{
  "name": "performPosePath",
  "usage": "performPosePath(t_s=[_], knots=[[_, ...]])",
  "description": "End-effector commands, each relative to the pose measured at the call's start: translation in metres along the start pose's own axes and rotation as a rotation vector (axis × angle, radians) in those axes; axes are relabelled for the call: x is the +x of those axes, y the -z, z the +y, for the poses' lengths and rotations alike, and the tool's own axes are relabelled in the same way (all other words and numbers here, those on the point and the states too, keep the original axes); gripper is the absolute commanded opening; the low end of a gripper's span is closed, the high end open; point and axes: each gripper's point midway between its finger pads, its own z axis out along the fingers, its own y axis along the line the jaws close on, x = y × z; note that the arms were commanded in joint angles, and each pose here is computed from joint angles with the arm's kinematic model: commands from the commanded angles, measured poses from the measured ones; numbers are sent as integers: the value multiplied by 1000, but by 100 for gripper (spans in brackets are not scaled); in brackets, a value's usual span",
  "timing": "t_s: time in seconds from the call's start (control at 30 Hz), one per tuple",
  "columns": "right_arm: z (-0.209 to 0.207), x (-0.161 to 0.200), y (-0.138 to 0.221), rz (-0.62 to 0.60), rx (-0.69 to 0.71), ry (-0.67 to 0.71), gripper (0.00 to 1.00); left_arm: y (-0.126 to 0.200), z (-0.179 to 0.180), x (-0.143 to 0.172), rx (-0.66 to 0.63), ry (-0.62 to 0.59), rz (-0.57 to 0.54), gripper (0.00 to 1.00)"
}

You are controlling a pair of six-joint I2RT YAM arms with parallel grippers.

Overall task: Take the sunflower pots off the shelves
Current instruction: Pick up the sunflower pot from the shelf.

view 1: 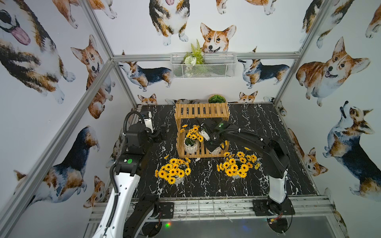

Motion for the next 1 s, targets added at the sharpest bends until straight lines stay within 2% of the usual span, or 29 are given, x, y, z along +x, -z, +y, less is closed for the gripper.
performPosePath(t_s=[0.0,0.2,0.53,0.97], knots=[[0,2,-4,12,7,10,7,1,1,-10,-4,-5,-41,100],[1,-1,1,-1,23,26,0,1,1,-10,-6,-7,-41,100],[11,-11,27,-46,83,91,0,3,1,-12,-7,-5,-48,100],[32,-3,54,-64,54,112,0,5,1,-16,-6,-7,-56,100]])
